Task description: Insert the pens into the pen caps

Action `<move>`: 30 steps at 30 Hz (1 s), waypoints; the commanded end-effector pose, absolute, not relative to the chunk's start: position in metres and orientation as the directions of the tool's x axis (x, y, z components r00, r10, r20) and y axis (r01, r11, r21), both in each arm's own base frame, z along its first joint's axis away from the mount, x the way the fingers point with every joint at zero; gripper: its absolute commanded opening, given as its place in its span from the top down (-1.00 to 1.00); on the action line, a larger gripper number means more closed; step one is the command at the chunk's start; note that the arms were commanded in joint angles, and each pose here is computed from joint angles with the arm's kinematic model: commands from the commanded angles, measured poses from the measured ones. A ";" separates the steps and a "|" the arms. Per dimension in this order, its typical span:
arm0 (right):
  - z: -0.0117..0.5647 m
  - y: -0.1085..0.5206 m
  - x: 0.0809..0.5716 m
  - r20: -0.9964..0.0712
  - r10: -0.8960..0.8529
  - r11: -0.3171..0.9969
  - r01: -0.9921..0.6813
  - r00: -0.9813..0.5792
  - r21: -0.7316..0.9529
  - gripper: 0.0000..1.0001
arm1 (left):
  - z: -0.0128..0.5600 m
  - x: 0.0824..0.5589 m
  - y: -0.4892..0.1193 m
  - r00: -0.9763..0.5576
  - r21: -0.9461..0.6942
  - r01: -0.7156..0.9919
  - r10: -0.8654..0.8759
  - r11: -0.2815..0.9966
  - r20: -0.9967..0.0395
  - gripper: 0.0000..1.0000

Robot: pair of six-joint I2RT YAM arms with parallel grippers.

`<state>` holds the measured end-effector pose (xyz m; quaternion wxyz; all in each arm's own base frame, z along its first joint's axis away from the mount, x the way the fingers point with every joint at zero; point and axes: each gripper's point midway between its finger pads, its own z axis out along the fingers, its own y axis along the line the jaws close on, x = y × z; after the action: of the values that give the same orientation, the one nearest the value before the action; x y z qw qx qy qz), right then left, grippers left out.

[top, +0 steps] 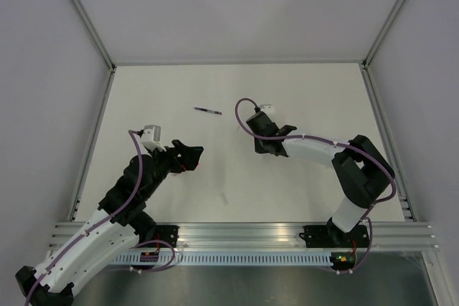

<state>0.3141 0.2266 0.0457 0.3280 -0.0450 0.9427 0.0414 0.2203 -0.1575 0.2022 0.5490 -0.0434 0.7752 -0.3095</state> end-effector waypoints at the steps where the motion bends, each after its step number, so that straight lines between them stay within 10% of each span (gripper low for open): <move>1: 0.049 0.223 0.330 -0.634 -0.004 0.999 -0.026 -0.773 0.025 0.78 | 0.194 0.225 -0.145 -0.366 -0.483 0.228 -0.386 0.845 -0.847 -0.99; 30: 0.082 0.201 0.333 -0.612 0.063 0.996 0.090 -0.789 -0.013 0.21 | 0.195 0.225 -0.140 -0.349 -0.486 0.209 -0.400 0.849 -0.848 -0.99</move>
<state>0.3224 0.2085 0.0397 0.2907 0.0101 0.9563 -0.0279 0.2240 -0.1431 0.1970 0.5604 -0.0664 0.7767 -0.2797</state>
